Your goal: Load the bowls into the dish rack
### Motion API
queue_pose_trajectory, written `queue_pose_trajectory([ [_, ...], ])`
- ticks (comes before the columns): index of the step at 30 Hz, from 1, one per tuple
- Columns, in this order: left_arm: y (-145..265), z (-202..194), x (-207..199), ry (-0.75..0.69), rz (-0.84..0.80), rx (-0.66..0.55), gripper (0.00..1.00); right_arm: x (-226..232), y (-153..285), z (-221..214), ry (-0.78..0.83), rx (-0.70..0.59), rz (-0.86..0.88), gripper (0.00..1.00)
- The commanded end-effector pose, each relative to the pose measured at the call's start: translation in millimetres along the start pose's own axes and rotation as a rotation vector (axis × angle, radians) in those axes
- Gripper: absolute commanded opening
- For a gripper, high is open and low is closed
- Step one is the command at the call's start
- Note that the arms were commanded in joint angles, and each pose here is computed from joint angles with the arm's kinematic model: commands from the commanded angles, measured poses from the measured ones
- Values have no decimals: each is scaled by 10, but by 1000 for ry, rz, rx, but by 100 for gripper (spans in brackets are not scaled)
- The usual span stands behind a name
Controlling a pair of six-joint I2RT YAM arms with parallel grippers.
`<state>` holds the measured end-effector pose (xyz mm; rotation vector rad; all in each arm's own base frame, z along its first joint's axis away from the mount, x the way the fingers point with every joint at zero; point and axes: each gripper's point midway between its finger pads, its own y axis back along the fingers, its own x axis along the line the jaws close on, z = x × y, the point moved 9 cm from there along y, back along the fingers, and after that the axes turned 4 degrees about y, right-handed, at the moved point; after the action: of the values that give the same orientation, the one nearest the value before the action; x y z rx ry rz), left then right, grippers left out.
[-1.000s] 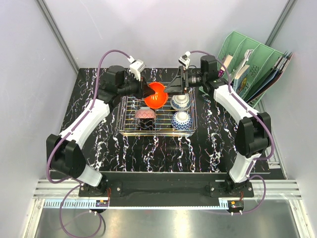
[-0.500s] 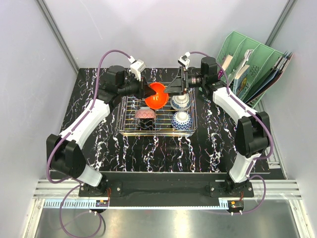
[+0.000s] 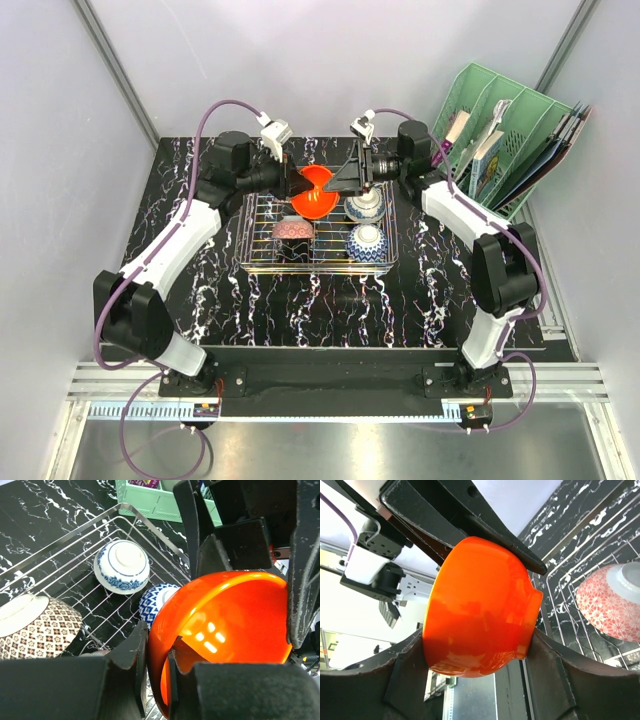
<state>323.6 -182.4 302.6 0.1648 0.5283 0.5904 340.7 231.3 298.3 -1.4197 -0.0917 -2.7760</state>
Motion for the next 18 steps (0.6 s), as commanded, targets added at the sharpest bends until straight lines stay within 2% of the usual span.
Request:
queue_pose_trajectory([
  [1,62,309,-173,-92,-75,-114,0,199,-50,-13,48,54,135,65],
  [3,59,287,-174,-88,-77,-108,0,269,-34,-17,66,52,182,65],
  [5,55,289,-164,-87,-75,-112,0,321,-21,-11,78,60,205,56],
  [6,54,286,-164,-84,-75,-111,0,337,-18,-7,80,62,211,47],
  [8,40,282,-148,-77,-68,-108,2,349,-24,4,81,63,212,43],
  [9,41,293,-150,-78,-67,-109,29,342,-24,-1,74,65,208,40],
  [10,40,292,-152,-74,-60,-103,43,325,-27,-5,67,66,200,34],
  [11,42,293,-131,-77,-44,-102,51,303,-33,-2,112,59,194,28],
  [12,54,319,-136,-83,-35,-107,57,271,-34,-24,52,69,169,23],
  [14,87,345,-115,-88,-6,-112,64,248,-34,-25,58,59,145,18],
  [18,187,413,-9,-78,53,-132,70,185,-28,-58,59,61,91,12],
])
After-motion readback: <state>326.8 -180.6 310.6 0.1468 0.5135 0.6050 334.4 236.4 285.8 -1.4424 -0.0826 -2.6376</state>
